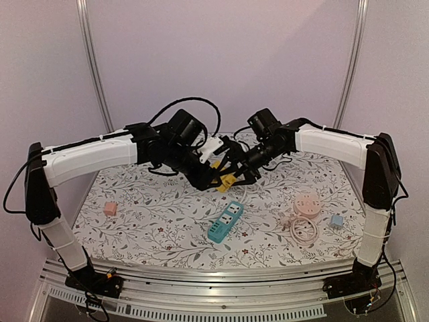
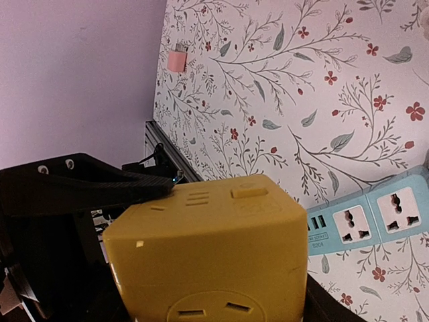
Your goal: Insert the plug
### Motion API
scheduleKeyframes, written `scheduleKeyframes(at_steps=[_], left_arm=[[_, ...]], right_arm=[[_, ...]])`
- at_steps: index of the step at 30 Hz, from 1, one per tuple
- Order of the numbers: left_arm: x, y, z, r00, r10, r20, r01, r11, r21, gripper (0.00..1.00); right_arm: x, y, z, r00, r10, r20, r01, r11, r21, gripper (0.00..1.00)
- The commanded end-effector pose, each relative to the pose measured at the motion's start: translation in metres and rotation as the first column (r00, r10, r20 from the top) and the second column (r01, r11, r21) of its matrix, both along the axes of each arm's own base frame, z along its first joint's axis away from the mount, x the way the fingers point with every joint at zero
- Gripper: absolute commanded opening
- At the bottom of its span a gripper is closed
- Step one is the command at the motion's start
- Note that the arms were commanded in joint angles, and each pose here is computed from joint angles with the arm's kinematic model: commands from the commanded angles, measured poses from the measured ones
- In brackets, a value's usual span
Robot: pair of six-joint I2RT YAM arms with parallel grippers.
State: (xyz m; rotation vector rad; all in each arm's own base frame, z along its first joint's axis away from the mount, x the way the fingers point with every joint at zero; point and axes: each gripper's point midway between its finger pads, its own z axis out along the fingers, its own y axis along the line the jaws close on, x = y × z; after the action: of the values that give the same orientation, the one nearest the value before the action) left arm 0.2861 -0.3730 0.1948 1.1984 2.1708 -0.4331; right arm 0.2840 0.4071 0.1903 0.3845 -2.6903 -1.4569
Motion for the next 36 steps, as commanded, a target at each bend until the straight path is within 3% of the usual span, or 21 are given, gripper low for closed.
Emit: scheduleKeyframes(at_steps=[1,5,7,8,9,16,24,29,36], left_arm=[[0.005,-0.012,0.003,1.000,0.018,0.018,-0.017,1.000,-0.018,0.12],[0.009,-0.007,0.007,0.998,0.058,0.035,-0.057,0.998,-0.023,0.54],[0.010,-0.003,0.011,0.996,0.070,0.058,-0.069,0.997,-0.030,0.67],[0.014,0.002,0.016,0.992,0.093,0.086,-0.091,0.995,-0.031,0.90],[0.016,0.007,0.021,0.987,0.115,0.112,-0.112,0.993,-0.035,0.98],[-0.001,0.034,0.044,0.983,0.042,0.176,-0.038,0.999,-0.026,1.00],[-0.029,0.056,0.078,0.994,-0.108,-0.008,0.105,0.983,-0.148,0.99],[-0.035,0.059,0.100,0.986,-0.144,-0.078,0.118,0.954,-0.274,0.99],[-0.055,0.047,0.120,0.960,-0.257,-0.113,0.201,0.909,-0.366,0.99]], right_arm=[[-0.005,0.008,0.006,1.000,0.028,-0.015,-0.027,0.999,0.021,0.35],[-0.005,0.008,0.005,0.999,0.033,-0.010,-0.032,0.999,0.019,0.13],[-0.004,0.007,0.006,1.000,0.029,0.005,-0.029,0.999,0.015,0.06],[-0.003,0.006,0.006,0.999,0.027,0.017,-0.027,1.000,0.013,0.02],[-0.002,0.006,0.007,0.999,0.024,0.027,-0.024,1.000,0.009,0.00],[0.005,0.001,0.030,0.983,0.022,0.185,-0.027,0.999,0.022,0.00],[0.005,-0.005,0.059,0.899,0.051,0.434,-0.100,0.991,0.093,0.00],[-0.012,-0.014,0.085,0.766,0.055,0.640,-0.220,0.959,0.180,0.00],[-0.030,-0.031,0.111,0.531,0.044,0.846,-0.337,0.927,0.163,0.00]])
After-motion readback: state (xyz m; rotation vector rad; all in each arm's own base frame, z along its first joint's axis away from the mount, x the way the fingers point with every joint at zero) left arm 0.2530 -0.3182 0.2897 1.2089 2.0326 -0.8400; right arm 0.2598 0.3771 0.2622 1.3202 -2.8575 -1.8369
